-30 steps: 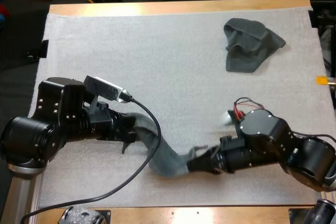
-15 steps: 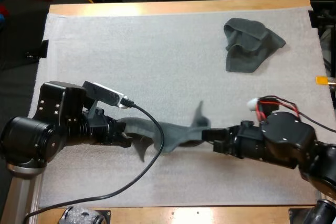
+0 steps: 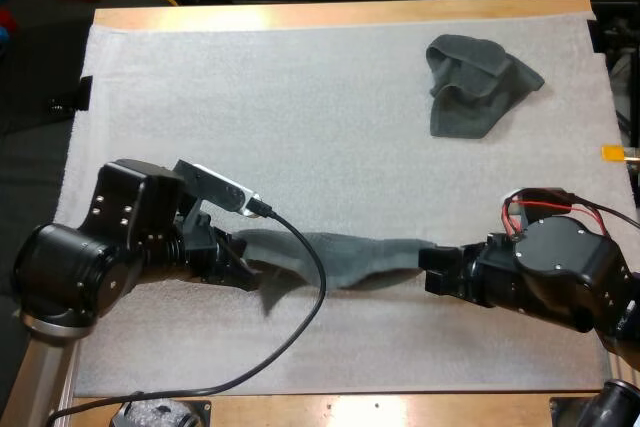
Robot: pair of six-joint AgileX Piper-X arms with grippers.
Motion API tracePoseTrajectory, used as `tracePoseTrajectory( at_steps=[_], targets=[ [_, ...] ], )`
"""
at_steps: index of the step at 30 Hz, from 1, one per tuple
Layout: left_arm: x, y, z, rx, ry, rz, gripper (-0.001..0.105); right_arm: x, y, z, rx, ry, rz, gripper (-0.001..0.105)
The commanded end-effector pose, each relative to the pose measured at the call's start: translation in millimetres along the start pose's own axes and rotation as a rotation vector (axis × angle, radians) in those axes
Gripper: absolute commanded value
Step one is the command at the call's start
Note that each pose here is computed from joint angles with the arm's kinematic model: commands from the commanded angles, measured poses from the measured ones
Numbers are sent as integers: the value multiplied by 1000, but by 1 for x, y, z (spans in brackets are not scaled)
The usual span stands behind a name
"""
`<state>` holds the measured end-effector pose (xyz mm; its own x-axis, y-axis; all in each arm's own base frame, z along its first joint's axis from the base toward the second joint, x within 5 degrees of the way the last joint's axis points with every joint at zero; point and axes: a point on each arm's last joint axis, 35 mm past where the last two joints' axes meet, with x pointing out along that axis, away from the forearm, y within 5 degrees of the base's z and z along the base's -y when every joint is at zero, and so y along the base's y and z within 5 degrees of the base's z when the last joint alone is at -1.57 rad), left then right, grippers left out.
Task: Pick towel from pile, fold and stack
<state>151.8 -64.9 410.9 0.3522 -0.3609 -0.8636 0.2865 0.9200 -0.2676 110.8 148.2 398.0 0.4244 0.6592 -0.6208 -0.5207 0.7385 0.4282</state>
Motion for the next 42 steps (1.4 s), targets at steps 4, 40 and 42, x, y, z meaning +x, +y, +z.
tracePoseTrajectory(
  at_steps=[4,40,42],
  targets=[
    [-2,-2,-2,-4,-9,25,0,-5,-3,-5,-8,52,-19,1],
    [164,60,54,-200,172,124,0,136,-97,1,245,161,-112,1],
    [173,70,59,-237,168,85,0,146,-111,4,315,171,-89,1]
  ],
)
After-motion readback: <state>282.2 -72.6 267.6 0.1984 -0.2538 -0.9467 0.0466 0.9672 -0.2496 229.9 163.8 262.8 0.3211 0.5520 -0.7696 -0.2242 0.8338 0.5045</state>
